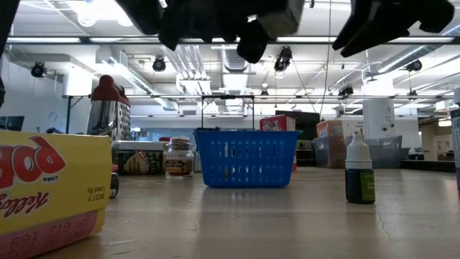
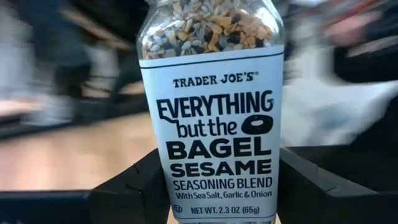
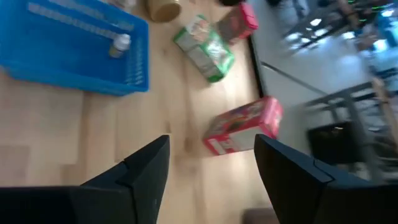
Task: Pick & Place Kitchen Items
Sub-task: Put the white seasoning bottle into the yellow bin
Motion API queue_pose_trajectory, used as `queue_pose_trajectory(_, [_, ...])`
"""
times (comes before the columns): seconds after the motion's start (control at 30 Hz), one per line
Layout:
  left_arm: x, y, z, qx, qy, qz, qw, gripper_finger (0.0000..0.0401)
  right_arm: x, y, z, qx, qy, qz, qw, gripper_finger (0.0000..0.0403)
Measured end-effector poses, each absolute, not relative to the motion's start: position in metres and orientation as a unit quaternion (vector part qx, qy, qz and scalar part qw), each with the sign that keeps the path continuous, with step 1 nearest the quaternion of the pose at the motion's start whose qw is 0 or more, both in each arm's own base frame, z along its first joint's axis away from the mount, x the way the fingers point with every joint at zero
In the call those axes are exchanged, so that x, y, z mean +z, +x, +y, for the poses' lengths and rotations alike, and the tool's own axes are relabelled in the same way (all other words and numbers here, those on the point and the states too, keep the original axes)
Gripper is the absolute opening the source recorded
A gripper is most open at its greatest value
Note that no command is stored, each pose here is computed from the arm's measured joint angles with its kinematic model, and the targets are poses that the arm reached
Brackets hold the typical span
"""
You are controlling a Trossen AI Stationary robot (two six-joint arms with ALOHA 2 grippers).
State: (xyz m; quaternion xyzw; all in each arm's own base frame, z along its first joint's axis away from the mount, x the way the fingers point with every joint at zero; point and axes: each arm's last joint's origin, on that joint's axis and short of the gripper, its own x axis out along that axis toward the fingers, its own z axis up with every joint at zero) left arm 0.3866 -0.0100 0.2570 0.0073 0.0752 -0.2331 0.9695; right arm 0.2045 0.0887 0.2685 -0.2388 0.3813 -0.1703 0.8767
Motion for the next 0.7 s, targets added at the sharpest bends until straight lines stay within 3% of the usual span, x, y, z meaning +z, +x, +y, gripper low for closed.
queue_pose_trajectory(0.13, [0.256,0.389,-0.014,-0.097,0.088,0.076,0.988,0.0222,0.267,0.195,0.084,-0.164,-0.204,0.348,0.9,0.0207])
queue_pose_trajectory(0.23, [0.257,0.389,-0.019,-0.046,0.125,0.075,0.988,0.0222,0.262,0.189,0.081,-0.157,-0.188,0.31,0.919,0.0199])
queue_pose_trajectory(0.7, [0.274,0.39,-0.021,0.001,0.16,-0.006,0.987,0.021,0.242,0.169,0.072,-0.096,-0.124,0.006,0.988,0.0188])
